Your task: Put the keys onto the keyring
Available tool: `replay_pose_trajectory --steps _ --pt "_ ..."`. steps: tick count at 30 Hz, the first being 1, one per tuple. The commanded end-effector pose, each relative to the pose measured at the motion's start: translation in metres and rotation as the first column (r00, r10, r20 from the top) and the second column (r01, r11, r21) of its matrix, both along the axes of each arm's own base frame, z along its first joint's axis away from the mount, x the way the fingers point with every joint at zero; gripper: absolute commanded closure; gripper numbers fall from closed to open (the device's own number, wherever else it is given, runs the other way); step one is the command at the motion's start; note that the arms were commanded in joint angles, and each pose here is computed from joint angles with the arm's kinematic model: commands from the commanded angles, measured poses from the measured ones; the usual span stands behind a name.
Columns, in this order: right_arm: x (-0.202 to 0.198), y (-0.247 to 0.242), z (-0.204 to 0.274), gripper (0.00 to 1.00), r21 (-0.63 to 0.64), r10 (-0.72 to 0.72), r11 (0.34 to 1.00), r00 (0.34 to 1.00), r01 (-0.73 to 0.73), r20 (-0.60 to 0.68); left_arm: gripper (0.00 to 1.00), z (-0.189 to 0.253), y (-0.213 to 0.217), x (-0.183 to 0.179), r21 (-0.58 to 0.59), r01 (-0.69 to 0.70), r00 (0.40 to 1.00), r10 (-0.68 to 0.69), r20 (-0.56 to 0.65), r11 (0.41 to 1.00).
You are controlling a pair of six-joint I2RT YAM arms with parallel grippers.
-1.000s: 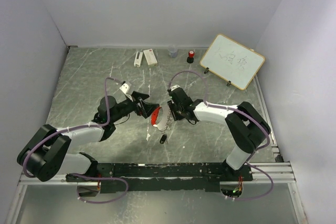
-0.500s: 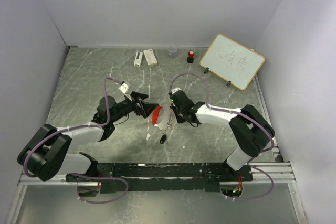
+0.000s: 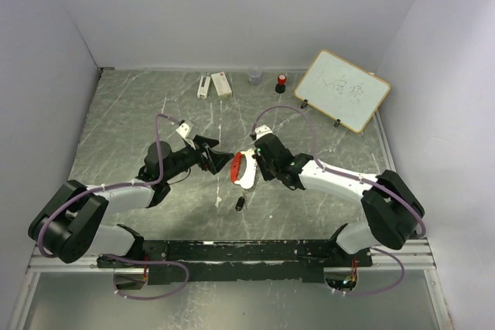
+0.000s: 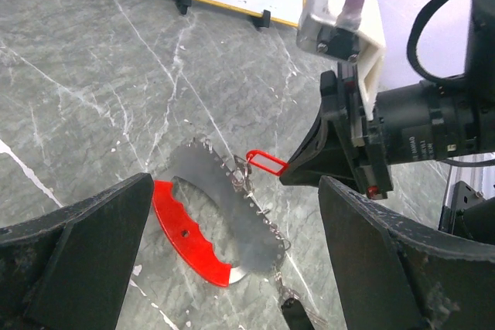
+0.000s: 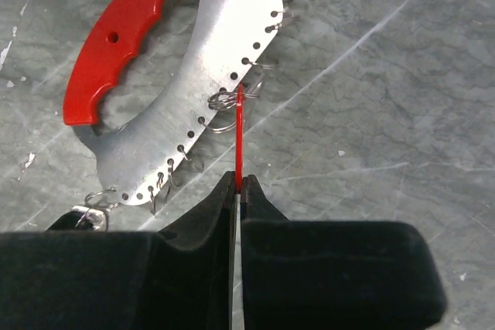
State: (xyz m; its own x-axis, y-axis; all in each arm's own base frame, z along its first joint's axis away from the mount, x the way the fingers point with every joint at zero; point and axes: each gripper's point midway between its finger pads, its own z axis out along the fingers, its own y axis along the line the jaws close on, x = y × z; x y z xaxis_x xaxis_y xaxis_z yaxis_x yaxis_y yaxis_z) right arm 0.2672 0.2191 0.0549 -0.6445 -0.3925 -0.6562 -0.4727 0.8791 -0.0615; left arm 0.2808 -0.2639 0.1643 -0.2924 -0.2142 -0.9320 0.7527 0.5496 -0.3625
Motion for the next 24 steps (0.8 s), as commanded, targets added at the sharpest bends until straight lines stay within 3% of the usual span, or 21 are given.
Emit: replay_pose_trajectory --steps 1,8,24 --pt "0.003 -0.004 0.021 1.00 -0.016 -0.007 1.000 0.999 0.008 0.048 0.01 0.009 -0.004 -0.002 -0.030 0.039 0.999 -0.038 0.028 0.999" --pt "0.008 -0.002 0.045 1.00 -0.007 -0.001 1.000 0.995 0.002 0.101 0.01 0.014 -0.009 -0.007 -0.038 0.083 0.995 -0.081 0.057 0.996" --pt "0.015 0.019 0.133 1.00 0.089 0.053 0.993 0.952 -0.083 0.302 0.01 0.033 -0.014 -0.013 -0.090 0.133 0.954 -0.102 0.282 0.987"
